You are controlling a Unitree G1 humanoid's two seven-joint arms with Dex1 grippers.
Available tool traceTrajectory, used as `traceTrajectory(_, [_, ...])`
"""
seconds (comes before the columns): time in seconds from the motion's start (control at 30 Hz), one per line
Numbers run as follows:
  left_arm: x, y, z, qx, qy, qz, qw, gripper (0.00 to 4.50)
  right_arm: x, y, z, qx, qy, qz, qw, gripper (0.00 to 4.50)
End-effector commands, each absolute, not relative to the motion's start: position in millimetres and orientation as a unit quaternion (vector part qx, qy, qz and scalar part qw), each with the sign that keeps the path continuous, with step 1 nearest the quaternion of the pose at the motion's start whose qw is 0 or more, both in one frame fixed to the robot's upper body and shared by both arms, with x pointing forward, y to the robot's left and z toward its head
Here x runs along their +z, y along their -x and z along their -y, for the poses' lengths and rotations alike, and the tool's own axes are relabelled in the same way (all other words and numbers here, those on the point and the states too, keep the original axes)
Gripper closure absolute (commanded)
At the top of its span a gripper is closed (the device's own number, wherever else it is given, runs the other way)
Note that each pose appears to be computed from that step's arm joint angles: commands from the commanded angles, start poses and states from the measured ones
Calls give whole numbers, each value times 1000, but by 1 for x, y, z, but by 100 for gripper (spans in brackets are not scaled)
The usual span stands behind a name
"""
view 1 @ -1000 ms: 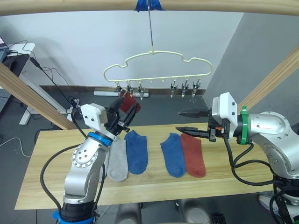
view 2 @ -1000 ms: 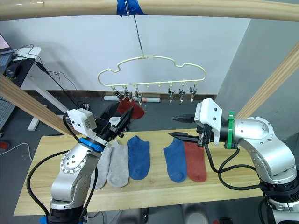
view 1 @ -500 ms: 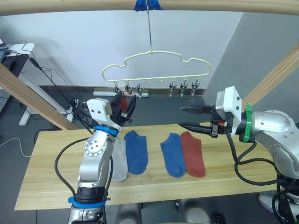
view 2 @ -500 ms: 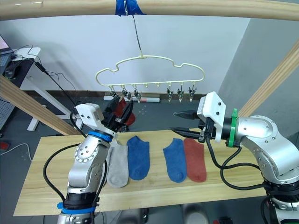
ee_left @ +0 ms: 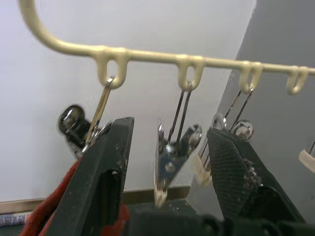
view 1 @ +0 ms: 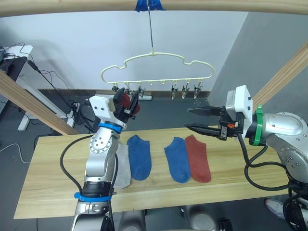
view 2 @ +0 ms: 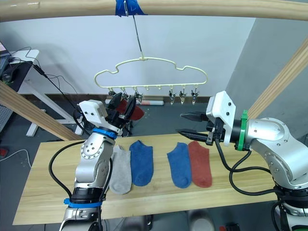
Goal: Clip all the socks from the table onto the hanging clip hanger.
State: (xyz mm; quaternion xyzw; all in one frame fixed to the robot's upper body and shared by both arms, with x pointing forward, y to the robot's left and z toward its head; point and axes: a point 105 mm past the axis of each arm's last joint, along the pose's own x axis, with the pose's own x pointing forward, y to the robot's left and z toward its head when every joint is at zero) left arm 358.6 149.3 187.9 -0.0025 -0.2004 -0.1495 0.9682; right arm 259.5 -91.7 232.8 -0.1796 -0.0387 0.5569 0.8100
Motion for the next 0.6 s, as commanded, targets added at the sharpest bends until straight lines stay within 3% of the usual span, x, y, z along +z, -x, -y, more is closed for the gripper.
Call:
traceTrajectory(0.03, [199,-357,-149,-146,4,223,964,191,246,-255,92,554,195,66,807,229])
traceTrajectory(0.33, [203,-356,-149,-146,10,228,963,191,246,-255,92,552,192,66,809,229])
traceTrajectory(0.6, [206,-355,-147,-147,9,231,962,408,246,-255,91,553,189,66,809,229])
